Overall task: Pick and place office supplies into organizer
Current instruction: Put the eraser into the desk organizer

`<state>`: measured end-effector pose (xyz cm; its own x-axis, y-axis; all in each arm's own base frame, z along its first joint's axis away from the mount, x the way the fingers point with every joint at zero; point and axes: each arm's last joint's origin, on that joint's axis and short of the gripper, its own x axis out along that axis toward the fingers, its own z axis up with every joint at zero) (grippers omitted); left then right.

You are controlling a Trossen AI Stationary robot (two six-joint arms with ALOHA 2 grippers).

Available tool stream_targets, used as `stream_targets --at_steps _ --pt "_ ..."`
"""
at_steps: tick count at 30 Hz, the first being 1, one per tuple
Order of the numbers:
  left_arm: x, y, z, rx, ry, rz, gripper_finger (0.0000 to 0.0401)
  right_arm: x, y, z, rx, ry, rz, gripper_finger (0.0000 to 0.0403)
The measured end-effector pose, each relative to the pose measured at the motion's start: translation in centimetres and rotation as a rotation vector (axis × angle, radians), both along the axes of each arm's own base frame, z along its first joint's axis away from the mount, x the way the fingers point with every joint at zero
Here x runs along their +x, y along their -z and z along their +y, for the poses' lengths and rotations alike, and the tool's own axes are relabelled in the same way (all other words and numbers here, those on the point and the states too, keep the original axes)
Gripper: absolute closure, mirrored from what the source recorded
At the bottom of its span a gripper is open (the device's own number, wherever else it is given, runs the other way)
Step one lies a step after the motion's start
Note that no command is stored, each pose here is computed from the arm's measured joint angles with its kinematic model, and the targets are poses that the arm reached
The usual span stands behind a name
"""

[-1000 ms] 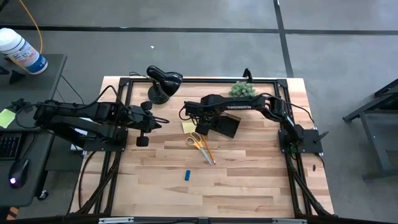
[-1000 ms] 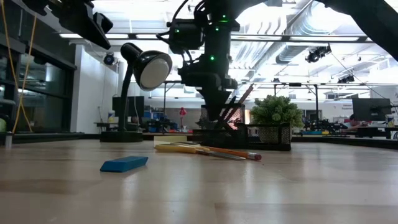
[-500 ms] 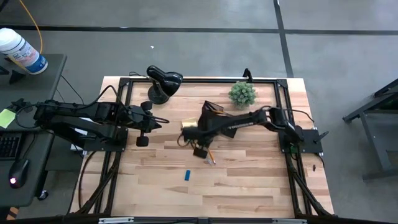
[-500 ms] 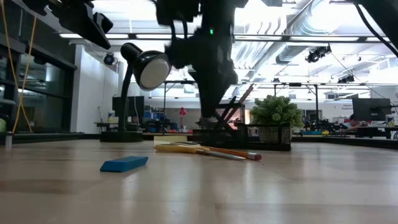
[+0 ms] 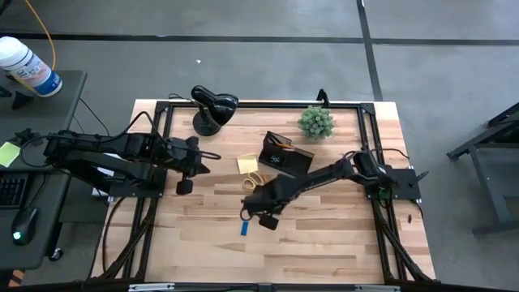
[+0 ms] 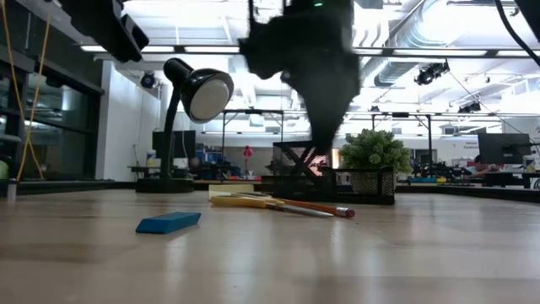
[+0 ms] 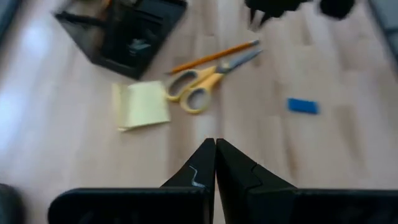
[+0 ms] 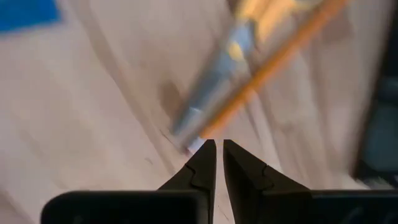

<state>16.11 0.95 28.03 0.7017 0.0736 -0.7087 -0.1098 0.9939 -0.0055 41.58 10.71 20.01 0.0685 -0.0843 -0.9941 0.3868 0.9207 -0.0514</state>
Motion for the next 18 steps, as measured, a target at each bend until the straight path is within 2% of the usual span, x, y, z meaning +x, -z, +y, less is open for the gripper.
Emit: stream_targets --at_steps 4,10,14,18 --pt "0.0 0.0 -0.2 -0.124 -0.027 -0.007 0.0398 -1.3 0.0 1.2 -0.101 0.042 0.057 0.0380" --pt "0.0 0.0 -0.9 -0.224 -0.062 -0.005 0.0398 -2.2 0.3 2.4 -0.180 0.025 0.072 0.0389" --pt "0.3 0.3 -2.3 -0.275 -0.078 0.020 0.0398 -3.6 1.6 1.7 -0.232 0.043 0.107 0.0399" --pt "1.0 1.0 -4.3 -0.291 -0.124 0.059 0.0398 -6.4 1.4 0.5 -0.257 0.071 0.038 0.0399"
